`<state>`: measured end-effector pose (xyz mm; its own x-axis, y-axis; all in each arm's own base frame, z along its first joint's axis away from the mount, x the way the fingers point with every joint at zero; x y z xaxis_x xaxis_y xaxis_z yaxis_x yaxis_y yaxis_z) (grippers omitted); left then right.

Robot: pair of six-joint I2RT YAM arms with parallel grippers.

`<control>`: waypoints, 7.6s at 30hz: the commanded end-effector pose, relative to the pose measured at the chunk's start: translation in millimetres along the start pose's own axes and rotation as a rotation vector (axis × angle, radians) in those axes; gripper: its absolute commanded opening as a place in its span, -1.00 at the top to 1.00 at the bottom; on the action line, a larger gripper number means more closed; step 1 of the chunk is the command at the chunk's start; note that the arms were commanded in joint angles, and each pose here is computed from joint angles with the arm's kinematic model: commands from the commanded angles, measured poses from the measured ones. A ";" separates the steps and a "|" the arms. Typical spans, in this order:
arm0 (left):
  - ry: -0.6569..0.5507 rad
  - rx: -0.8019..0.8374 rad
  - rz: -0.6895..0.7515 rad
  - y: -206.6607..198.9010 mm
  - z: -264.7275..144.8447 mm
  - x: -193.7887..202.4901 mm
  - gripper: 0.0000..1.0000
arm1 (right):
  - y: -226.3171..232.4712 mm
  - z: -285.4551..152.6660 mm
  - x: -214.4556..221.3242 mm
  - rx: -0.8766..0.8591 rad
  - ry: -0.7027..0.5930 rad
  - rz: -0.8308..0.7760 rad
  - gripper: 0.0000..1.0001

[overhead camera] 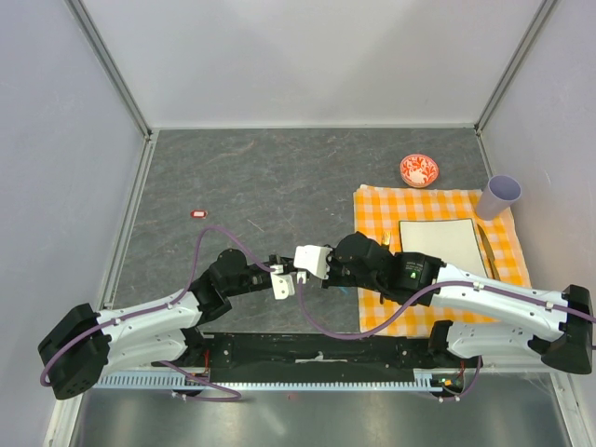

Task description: Put the keys on the keyring

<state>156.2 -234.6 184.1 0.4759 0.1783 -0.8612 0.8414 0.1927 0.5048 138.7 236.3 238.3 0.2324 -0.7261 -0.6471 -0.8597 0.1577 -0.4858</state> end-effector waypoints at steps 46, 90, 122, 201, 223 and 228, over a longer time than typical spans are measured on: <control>-0.054 -0.046 0.052 14.2 2.4 -19.9 0.96 | -4.6 -5.1 -9.6 0.012 -0.033 0.011 1.00; -0.048 -0.053 0.051 14.0 2.7 -17.8 0.96 | -2.8 -5.9 -12.7 -0.005 -0.061 0.012 1.00; -0.064 -0.045 0.053 13.3 1.5 -21.2 0.96 | -2.8 -4.7 -11.0 0.002 -0.056 0.017 1.00; -0.171 0.074 0.079 0.7 5.1 -36.3 0.96 | 3.6 4.4 -17.6 -0.072 -0.080 -0.003 1.00; -0.250 -0.059 0.093 6.3 -10.1 -44.6 0.97 | 8.5 13.4 -4.2 -0.088 -0.039 0.033 1.00; -0.270 -0.095 0.090 6.6 -13.9 -43.5 0.97 | 11.8 18.1 -1.1 -0.125 -0.027 0.049 1.00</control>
<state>139.7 -228.4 189.0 0.5298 0.0801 -0.8443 0.8251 0.1817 0.5350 137.2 245.4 225.3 0.2179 -0.7186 -0.6604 -0.9031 0.1080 -0.4156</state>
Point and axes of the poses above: each gripper's point midway between its finger pads, its own z axis out along the fingers, its own y axis along the line the jaws close on, x = y × z, the point moved 7 cm from there along -z, back along the fingers, and after that the axes turned 3 degrees about -z, right-handed, at the moved point
